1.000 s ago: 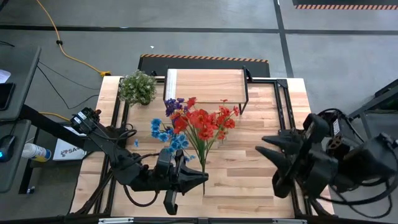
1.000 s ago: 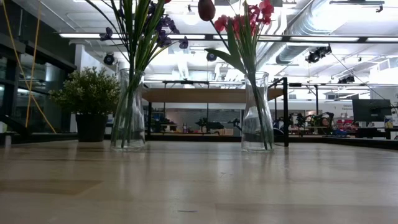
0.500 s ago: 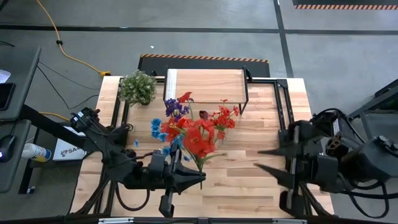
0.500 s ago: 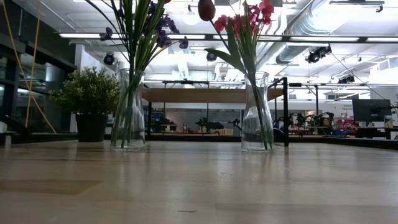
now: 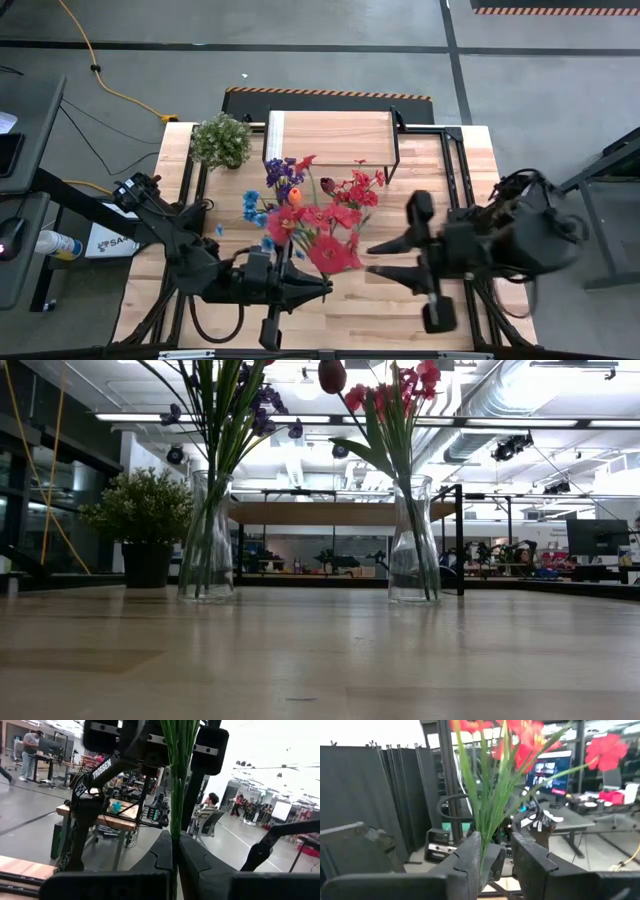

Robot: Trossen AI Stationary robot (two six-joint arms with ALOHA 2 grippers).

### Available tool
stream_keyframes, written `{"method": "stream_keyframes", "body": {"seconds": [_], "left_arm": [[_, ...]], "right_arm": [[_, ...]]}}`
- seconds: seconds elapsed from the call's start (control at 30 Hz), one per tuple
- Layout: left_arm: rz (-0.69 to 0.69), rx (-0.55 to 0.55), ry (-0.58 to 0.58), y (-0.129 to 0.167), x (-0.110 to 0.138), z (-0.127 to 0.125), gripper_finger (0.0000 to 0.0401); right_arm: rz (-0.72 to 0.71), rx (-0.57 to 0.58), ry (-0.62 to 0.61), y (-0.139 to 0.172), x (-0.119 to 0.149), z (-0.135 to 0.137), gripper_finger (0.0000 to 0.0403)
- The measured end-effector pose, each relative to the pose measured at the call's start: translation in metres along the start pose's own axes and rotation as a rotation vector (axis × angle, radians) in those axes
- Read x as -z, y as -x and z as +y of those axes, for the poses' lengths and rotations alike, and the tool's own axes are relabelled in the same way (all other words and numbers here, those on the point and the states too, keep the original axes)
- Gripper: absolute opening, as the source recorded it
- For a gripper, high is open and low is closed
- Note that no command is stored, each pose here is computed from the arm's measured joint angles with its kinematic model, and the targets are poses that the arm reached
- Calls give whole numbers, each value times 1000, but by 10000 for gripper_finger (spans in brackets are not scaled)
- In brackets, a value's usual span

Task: Pick and place flowers into a vace then onto a shelf
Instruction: Put the red flowers into the right transparent vase

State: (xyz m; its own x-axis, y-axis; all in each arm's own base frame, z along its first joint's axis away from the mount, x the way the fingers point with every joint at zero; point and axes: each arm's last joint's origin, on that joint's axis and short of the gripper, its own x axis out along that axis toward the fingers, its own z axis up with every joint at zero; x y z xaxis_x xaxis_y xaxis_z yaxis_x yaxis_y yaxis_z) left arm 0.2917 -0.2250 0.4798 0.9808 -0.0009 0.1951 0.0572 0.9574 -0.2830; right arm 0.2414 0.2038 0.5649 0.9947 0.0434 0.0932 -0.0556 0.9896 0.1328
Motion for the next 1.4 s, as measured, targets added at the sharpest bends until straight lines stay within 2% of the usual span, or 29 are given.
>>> {"method": "stream_keyframes", "body": {"seconds": [0.33, 0.7, 1.03, 1.4], "left_arm": [[3, -1, -47, 1, -1, 1, 39], [3, -42, -59, 1, -1, 2, 39], [5, -50, -62, 1, -1, 2, 39], [13, -51, -69, 1, 0, 3, 39]], "right_arm": [[57, -51, -39, -29, 22, -16, 90], [100, -148, -79, -42, 40, -14, 97], [103, -164, -89, -43, 42, -13, 135], [90, -127, -42, -64, 53, -19, 175]]}}
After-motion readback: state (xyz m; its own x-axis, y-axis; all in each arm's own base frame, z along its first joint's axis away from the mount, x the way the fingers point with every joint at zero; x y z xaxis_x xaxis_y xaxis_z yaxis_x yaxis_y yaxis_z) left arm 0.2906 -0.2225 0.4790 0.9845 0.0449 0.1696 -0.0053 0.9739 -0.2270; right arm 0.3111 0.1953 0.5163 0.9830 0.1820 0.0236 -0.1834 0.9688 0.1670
